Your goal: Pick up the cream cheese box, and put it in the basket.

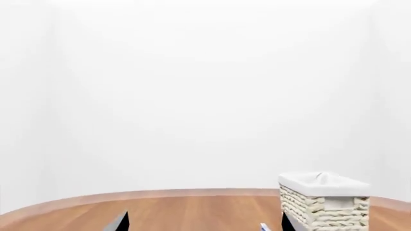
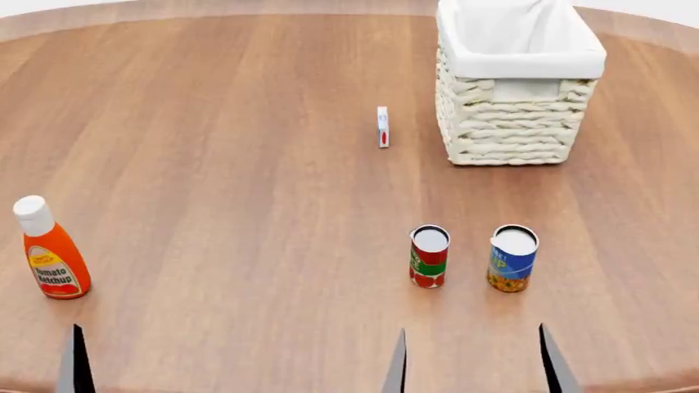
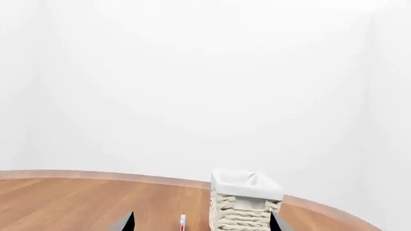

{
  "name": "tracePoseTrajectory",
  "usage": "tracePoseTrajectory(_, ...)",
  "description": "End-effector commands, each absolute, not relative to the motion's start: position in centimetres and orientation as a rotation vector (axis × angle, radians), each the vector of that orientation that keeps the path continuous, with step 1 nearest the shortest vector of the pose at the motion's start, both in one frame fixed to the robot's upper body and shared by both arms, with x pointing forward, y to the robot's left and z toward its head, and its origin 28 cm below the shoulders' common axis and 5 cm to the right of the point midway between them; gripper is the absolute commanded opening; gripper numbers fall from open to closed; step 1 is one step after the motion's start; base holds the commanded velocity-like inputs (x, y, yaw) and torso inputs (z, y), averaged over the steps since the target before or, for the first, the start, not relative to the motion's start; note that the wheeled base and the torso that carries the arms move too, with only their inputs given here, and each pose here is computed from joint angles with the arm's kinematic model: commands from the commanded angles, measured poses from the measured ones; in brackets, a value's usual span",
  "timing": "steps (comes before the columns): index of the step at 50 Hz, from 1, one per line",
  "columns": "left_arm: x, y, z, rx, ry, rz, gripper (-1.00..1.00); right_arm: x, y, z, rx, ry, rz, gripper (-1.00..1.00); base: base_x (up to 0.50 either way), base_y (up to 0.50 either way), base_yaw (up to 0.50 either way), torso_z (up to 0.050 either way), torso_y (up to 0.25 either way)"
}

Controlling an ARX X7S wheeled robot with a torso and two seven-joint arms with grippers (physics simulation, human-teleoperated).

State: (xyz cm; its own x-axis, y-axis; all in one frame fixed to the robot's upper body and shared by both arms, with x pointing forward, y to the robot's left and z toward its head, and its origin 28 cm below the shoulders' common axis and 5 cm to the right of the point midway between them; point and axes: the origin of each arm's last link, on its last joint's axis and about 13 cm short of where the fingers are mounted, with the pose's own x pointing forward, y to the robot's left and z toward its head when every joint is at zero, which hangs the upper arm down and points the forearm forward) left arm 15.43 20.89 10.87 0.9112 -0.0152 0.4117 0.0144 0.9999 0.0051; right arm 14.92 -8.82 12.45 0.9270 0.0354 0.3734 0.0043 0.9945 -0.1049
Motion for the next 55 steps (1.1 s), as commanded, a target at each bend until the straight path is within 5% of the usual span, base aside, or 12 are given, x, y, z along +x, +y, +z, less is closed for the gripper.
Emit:
tracePoseTrajectory(1,14.50,20.77,11.82,0.004,-0.477,-0.026,1.00,13.76,-8.70,13.73,-0.109,-0.436,0.027,1.00,0.00,0.00,0.00,0.000,0.000)
tracePoseTrajectory(55,14.52,20.61,11.58,0.019,-0.477,-0.033,1.00,14.20,-8.85,13.29,-0.129,-0.415,0.016,1.00,0.00,0.07,0.00,0.000,0.000)
